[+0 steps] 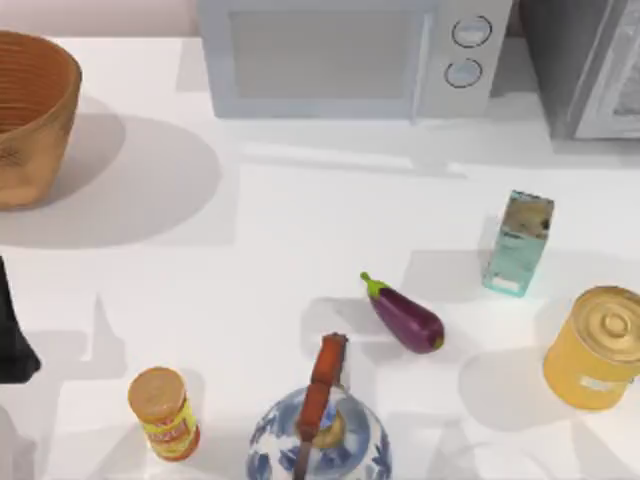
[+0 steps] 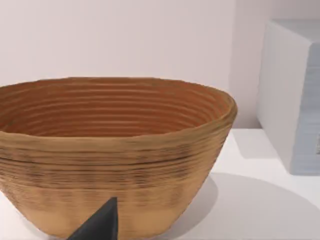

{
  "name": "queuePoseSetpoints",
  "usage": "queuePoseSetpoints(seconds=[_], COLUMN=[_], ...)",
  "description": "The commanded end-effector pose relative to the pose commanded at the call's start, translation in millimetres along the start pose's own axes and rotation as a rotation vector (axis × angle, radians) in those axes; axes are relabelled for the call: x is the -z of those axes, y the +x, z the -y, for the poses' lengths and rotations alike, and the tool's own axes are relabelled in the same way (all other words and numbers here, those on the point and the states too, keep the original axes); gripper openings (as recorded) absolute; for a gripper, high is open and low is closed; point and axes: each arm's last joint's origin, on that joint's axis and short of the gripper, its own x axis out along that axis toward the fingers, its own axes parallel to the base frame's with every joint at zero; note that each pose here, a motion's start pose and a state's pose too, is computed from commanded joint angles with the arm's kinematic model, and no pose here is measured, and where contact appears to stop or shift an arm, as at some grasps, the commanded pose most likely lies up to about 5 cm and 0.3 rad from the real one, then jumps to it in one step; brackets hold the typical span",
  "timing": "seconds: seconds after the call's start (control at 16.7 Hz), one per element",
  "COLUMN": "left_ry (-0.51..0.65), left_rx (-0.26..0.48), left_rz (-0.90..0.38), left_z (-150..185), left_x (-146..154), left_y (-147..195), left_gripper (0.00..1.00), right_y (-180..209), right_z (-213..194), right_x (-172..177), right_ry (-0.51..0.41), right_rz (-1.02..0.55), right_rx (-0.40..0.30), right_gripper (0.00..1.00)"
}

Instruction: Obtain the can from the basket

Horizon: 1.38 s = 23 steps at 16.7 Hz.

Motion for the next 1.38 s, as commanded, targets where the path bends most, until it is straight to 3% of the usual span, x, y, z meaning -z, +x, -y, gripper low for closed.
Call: queuePoseSetpoints(seconds=[0.3,0.66,0.84,1.02,1.38], left_ry=[-0.002,-0.017,-0.026,-0.033,-0.041], left_rx=[0.002,0.005,0.003,-0.001,-0.006], left_rz=[-0.031,-0.233,-0.404,-0.596,-0.946], left_z=[0,-2,-6,-12,-36], left_x=[-10,-83,-126,-152,-144], left_y=[1,25,69,134,265], left_gripper=[1.00,1.00,1.00,1.00,1.00], right_y=[0,0,0,0,0], right_z=[0,0,0,0,0], right_x=[0,0,0,0,0], right_ry=[0.000,0.000,0.000,0.000,0.000], right_rz=[0.000,0.000,0.000,0.000,0.000], right_rx=[0.000,0.000,0.000,0.000,0.000], right_gripper=[1.00,1.00,1.00,1.00,1.00])
